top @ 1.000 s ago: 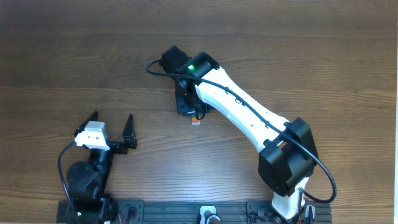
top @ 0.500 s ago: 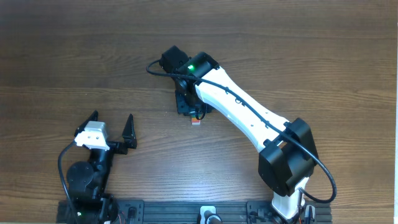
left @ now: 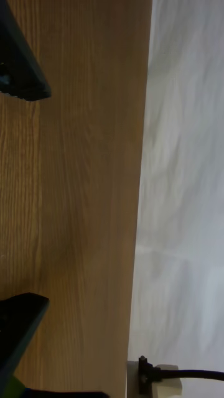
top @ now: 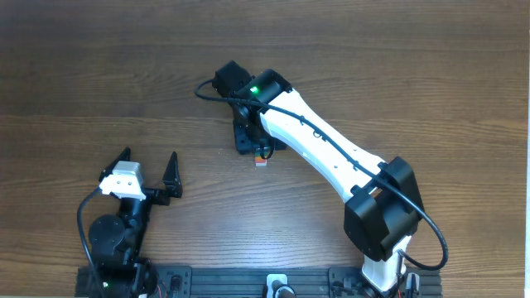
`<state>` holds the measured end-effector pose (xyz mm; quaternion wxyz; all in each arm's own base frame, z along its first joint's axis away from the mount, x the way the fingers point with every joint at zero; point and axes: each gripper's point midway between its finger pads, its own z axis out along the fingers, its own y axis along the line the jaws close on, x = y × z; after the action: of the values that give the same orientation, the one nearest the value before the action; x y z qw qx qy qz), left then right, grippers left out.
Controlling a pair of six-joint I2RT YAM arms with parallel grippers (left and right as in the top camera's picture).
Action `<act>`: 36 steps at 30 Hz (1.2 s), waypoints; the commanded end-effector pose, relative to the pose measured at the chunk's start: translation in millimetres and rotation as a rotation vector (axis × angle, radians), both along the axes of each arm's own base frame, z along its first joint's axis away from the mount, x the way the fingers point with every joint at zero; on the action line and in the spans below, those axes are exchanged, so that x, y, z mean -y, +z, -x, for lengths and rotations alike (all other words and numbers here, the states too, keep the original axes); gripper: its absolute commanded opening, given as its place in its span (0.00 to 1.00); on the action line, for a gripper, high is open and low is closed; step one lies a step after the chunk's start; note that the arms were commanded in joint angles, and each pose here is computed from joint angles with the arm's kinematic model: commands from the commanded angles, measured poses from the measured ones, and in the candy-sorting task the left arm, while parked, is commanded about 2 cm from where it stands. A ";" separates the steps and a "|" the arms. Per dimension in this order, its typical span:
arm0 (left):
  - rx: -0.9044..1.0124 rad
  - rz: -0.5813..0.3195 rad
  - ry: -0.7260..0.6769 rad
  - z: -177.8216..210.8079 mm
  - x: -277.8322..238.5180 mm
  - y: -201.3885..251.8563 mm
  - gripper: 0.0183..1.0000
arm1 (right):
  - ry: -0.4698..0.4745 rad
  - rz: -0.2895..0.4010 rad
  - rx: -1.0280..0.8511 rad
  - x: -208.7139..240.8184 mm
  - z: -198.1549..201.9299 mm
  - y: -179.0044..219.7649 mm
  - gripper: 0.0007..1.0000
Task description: Stack Cubes
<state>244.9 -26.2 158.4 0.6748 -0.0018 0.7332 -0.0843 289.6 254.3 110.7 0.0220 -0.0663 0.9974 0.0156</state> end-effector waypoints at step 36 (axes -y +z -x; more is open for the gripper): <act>0.004 -0.013 -0.016 0.4 2.8 -1.2 1.00 | -0.253 0.023 0.945 262.8 2.8 147.0 0.99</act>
<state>244.8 -26.2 158.7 0.6752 -0.0018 0.7328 -0.0843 308.1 -8.9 259.4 0.4440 0.0666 0.8931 -0.0276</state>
